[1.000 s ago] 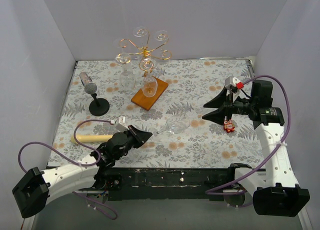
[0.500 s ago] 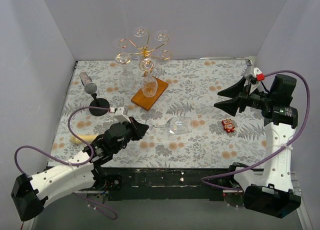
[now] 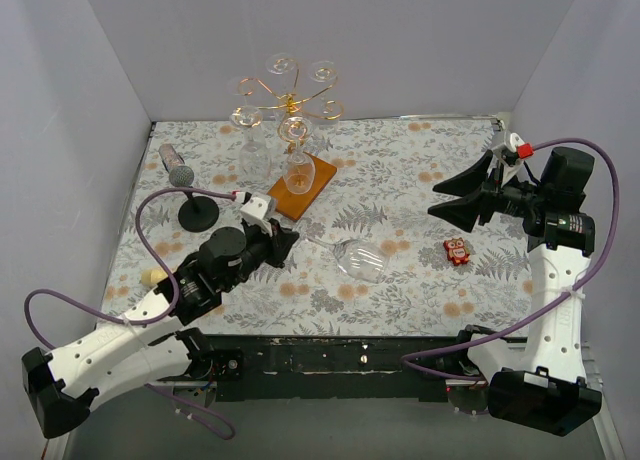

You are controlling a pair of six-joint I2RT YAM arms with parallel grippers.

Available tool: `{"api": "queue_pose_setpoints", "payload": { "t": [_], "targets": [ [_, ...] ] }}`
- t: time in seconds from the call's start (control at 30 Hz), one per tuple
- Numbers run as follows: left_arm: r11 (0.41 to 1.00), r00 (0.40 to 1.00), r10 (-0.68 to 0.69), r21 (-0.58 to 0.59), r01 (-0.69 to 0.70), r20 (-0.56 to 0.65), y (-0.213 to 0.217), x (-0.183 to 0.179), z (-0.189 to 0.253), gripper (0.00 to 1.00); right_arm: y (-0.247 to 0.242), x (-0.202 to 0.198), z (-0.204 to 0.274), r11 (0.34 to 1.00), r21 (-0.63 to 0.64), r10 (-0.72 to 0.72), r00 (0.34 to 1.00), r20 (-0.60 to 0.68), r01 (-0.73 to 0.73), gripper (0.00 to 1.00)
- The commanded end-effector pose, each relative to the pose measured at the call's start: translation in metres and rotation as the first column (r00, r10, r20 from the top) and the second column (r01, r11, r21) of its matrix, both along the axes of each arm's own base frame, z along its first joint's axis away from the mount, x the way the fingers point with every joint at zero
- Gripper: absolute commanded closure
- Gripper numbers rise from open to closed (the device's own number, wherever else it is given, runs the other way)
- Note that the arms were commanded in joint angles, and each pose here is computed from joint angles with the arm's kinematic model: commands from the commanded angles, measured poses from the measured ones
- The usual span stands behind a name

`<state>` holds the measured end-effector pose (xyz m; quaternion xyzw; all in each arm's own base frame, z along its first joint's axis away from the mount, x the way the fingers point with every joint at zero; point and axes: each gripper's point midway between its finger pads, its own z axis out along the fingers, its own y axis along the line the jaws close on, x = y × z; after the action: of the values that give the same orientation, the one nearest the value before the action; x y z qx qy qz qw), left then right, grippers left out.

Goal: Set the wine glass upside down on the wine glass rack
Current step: Turn the wine glass upside down at the wine rack.

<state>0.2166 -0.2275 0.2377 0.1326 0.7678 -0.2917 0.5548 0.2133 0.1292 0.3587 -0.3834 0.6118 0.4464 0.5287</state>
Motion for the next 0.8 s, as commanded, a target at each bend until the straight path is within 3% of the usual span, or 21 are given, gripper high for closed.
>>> {"api": "queue_pose_setpoints", "payload": {
  "t": [0.0, 0.4, 0.77],
  "targets": [
    [0.994, 0.975, -0.109, 0.028, 0.106, 0.192, -0.013, 0.001, 0.063, 1.00, 0.001, -0.005, 0.007, 0.999, 0.017, 0.030, 0.999, 0.012, -0.030, 0.33],
    [0.956, 0.881, -0.250, 0.247, 0.158, 0.401, -0.027, 0.013, 0.114, 1.00, 0.001, -0.003, 0.001, 0.999, 0.027, 0.031, 0.999, -0.008, -0.031, 0.34],
    [0.872, 0.734, -0.414, 0.465, 0.152, 0.538, -0.042, 0.016, 0.142, 1.00, 0.000, 0.003, -0.002, 0.999, 0.027, 0.028, 1.000, -0.011, -0.028, 0.34]
  ]
}}
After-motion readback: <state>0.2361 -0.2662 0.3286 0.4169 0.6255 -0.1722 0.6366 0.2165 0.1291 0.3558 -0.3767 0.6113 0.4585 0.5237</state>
